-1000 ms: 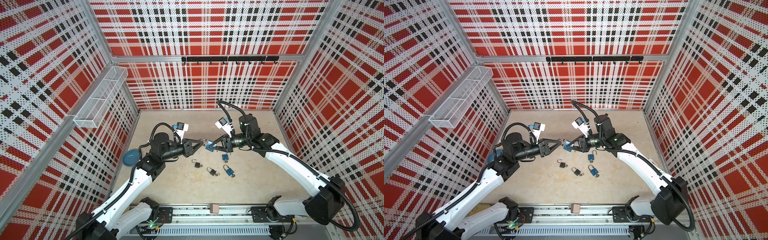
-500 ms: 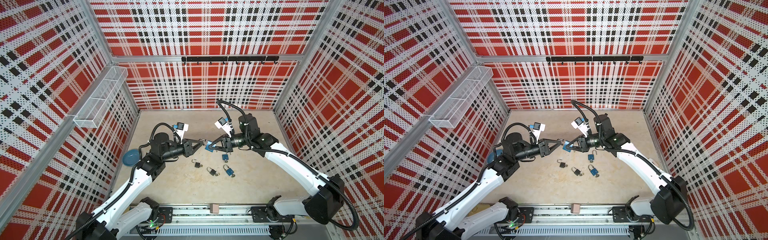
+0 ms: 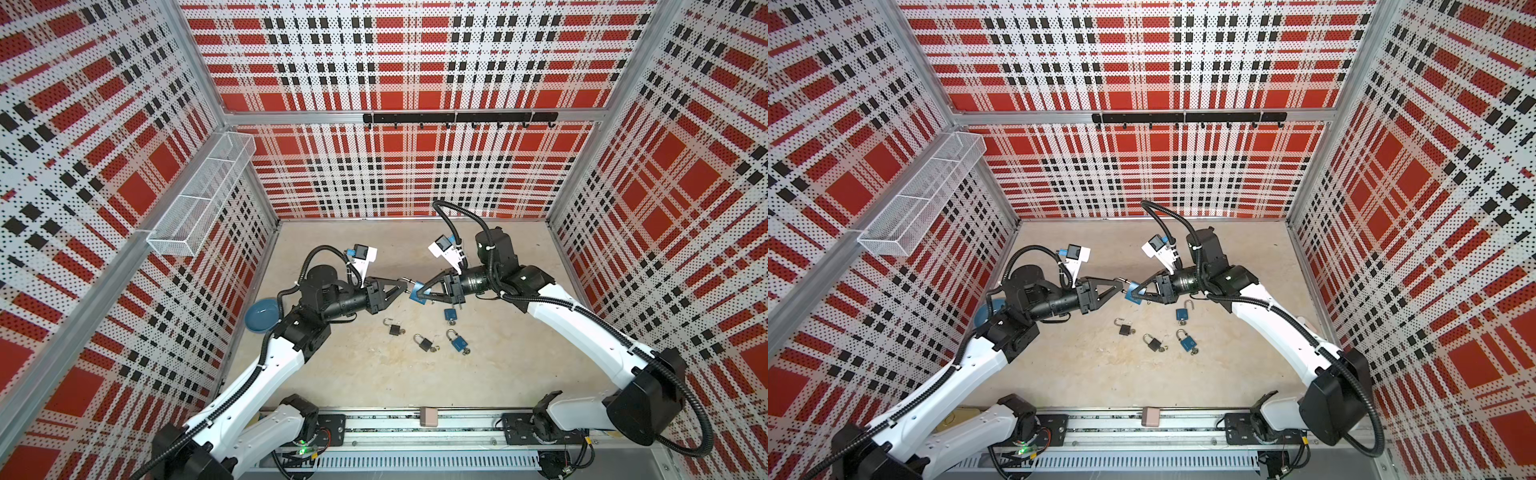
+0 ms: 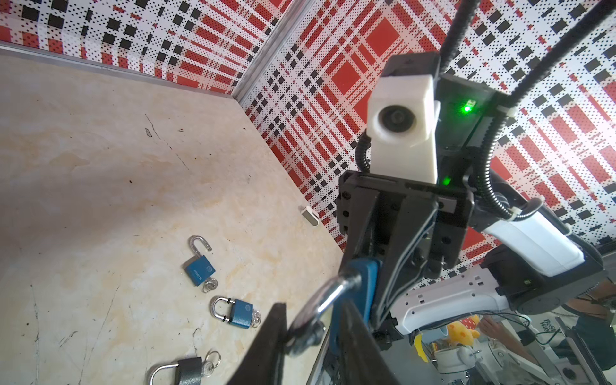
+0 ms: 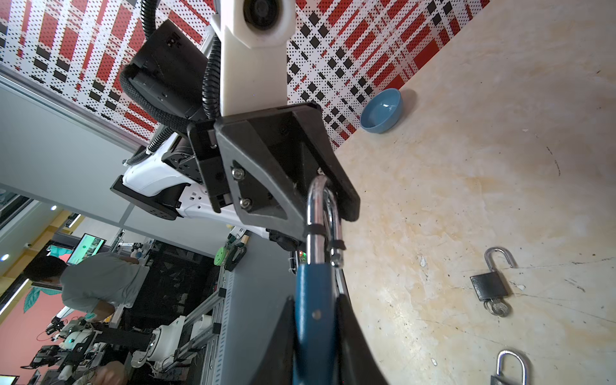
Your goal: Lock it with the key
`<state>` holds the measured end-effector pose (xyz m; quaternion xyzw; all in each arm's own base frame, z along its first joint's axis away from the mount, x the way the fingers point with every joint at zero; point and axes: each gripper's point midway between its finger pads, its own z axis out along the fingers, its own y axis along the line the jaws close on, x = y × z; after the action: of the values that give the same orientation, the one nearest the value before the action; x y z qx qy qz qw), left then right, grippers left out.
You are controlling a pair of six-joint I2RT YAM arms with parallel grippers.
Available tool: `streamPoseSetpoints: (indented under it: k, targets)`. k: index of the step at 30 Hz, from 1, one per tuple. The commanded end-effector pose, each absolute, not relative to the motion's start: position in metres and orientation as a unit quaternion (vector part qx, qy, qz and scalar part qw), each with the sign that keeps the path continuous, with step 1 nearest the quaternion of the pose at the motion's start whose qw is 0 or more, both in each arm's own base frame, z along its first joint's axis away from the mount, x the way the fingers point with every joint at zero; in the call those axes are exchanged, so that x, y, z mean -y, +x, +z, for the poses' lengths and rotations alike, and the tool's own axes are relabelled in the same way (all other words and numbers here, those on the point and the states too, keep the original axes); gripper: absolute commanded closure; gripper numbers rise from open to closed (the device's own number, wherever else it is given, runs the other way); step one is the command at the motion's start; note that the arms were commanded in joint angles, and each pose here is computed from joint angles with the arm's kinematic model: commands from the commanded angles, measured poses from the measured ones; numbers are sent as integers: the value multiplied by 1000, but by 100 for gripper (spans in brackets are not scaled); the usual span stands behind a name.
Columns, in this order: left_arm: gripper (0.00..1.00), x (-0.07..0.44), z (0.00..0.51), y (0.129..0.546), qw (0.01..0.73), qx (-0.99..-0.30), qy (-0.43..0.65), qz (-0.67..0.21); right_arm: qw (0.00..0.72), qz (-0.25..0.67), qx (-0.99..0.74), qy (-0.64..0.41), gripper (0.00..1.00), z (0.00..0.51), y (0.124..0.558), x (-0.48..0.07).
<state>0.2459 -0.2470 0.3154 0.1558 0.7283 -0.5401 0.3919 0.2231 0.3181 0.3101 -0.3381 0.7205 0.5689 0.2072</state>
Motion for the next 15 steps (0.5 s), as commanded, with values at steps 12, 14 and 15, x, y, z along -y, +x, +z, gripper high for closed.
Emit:
streamPoseSetpoints:
  k: [12, 14, 15]
  targets:
    - [84, 245, 337, 246, 413, -705, 167, -552, 227, 581, -695, -358, 100, 325, 223, -321]
    - [90, 246, 335, 246, 410, -707, 165, -552, 225, 584, -692, -358, 100, 327, 221, -321]
    - [94, 246, 332, 247, 408, -709, 164, -551, 224, 587, -690, -359, 100, 328, 221, -321]
